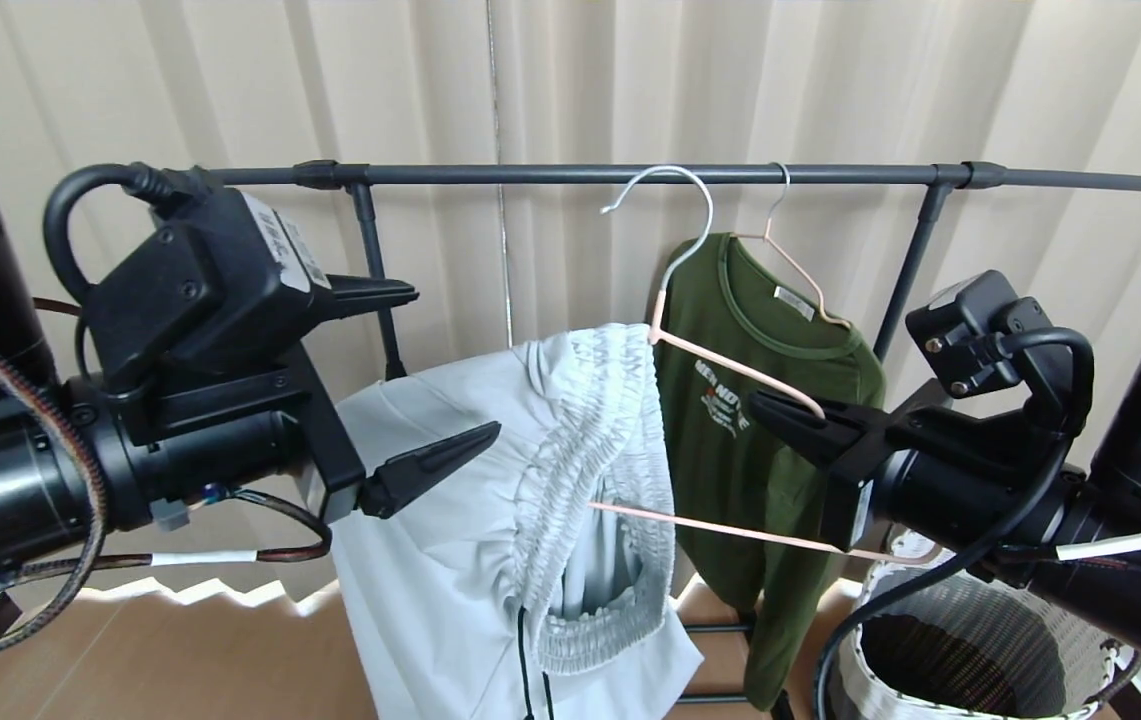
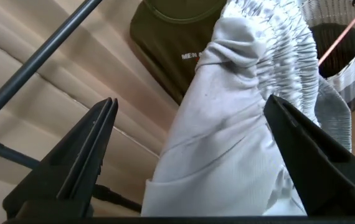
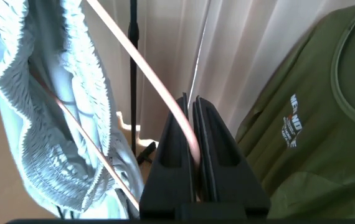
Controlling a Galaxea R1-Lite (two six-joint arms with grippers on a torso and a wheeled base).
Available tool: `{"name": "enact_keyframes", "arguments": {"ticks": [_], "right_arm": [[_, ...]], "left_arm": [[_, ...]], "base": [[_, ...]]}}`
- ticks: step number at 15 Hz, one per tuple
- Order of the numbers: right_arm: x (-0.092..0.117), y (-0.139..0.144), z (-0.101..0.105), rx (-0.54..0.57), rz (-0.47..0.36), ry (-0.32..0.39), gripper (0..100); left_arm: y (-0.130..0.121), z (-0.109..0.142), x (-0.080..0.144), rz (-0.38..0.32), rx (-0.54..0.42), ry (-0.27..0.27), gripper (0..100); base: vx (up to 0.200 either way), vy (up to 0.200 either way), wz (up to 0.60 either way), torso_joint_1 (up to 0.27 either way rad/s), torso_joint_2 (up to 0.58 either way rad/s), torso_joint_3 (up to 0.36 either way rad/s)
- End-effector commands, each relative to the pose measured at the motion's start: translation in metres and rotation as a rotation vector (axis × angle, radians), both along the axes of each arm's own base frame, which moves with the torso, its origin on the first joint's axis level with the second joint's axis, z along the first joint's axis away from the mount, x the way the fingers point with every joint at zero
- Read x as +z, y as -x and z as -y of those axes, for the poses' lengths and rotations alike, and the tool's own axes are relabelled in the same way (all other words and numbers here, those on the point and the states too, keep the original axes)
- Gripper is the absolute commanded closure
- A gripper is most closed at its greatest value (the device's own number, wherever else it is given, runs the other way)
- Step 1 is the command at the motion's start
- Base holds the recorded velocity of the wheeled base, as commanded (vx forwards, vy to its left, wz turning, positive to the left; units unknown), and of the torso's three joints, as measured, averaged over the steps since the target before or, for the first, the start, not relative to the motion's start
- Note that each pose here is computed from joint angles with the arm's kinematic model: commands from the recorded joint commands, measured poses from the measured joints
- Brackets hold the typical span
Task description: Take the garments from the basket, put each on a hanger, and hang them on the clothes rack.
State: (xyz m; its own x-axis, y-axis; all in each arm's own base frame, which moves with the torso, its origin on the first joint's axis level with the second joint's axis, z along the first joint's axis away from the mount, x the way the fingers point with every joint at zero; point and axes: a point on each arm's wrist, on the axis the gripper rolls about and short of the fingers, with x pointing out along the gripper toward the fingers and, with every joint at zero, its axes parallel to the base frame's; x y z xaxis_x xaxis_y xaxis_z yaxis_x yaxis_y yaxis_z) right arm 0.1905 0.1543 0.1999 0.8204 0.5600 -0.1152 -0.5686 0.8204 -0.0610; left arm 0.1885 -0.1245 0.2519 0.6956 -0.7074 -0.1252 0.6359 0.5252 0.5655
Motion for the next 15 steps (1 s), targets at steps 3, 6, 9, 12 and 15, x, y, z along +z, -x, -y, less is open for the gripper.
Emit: {"name": "enact_keyframes", "arguments": {"ticks": [3,6,9,12,15], "right_arm": [[-0.001,-0.002,-0.003,0.041,-0.002,0.004,100],[0.001,0.000,-0.004,0.049,0.008,0.005,100],[0.003,0.001,-0.004,0.065,0.040,-0.017,100],[0.003,0.002,-0.004,0.081,0.048,-0.023,100],[0.004,0.004,-0.004,0.101,0.058,-0.018,100]], "left_arm": [[-0.036,0.032,-0.013,-0.032,-0.050,-0.061,0],[-0.048,0.039,-0.019,-0.042,-0.046,-0.081,0],[-0.050,0.037,-0.023,-0.051,-0.036,-0.088,0],[-0.051,0.036,-0.022,-0.051,-0.031,-0.086,0],[-0.051,0.036,-0.022,-0.051,-0.033,-0.086,100]], "base": [[0.000,0.000,0.00,0.000,0.00,0.000],[0.000,0.000,0.00,0.000,0.00,0.000],[0.000,0.000,0.00,0.000,0.00,0.000],[0.000,0.000,0.00,0.000,0.00,0.000],[0.000,0.000,0.00,0.000,0.00,0.000]]}}
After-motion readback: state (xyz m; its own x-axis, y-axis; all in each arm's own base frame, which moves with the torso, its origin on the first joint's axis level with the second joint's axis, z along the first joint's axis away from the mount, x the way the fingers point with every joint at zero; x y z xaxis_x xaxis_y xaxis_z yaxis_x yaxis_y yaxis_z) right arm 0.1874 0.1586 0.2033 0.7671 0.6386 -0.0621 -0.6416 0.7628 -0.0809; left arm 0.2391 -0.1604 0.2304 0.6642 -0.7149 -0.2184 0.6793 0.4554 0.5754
